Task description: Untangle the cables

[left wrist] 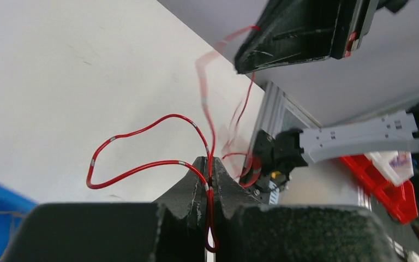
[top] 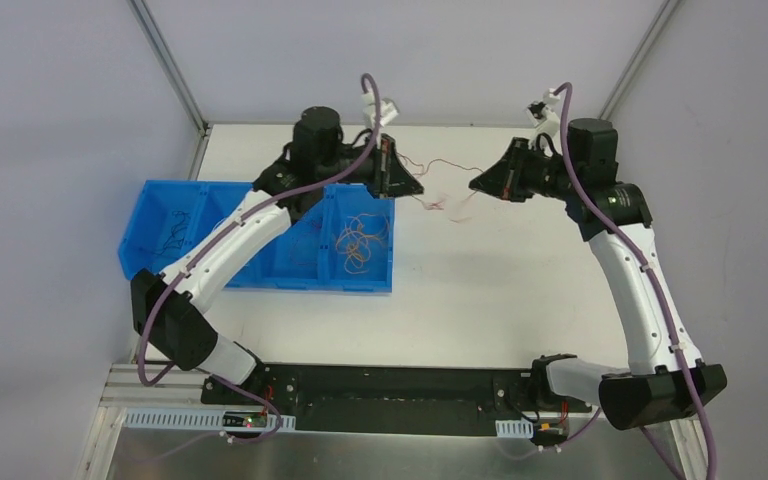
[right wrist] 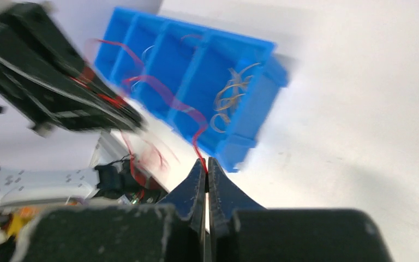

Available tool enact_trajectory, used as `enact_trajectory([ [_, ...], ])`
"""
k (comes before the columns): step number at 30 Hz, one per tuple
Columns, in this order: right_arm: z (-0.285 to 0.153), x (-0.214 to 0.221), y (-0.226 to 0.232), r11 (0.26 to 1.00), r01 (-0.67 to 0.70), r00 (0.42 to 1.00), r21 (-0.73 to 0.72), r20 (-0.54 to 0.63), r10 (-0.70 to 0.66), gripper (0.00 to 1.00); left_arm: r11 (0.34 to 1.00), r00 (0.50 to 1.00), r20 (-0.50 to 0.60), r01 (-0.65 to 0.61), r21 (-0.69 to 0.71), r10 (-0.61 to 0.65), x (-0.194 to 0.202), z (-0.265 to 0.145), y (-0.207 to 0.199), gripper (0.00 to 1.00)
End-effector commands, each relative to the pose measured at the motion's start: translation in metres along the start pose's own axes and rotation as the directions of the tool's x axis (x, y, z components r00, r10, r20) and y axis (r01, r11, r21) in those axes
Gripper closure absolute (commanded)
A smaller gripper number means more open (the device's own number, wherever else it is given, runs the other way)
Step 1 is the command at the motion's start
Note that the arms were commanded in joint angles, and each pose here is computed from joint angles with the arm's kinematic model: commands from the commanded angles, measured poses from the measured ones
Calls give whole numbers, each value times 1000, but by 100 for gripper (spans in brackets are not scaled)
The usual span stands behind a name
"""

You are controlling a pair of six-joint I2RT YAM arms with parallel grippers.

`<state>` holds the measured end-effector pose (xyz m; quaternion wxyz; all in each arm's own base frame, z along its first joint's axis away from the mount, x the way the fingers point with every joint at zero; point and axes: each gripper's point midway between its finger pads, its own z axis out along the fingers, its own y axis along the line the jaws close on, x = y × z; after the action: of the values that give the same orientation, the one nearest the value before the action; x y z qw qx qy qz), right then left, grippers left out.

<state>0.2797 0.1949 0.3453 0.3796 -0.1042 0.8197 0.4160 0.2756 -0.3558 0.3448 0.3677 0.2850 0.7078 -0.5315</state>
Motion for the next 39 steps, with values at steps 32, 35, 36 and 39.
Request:
enact_trajectory([
  [32, -4, 35, -49, 997, 48, 988, 60, -153, -38, 19, 699, 964, 139, -63, -712, 229, -58, -305, 55, 100],
  [35, -7, 37, -53, 994, 60, 988, 88, -149, -47, 11, 737, 973, 145, -35, -675, 179, -43, -296, 52, 100],
  [36, -8, 37, -55, 993, 65, 988, 99, -147, -50, 6, 750, 975, 162, -6, -661, 151, -40, -294, 52, 100],
  [39, -9, 37, -57, 991, 74, 988, 115, -145, -57, 1, 794, 980, 195, 85, -602, 43, -25, -283, 56, 100],
])
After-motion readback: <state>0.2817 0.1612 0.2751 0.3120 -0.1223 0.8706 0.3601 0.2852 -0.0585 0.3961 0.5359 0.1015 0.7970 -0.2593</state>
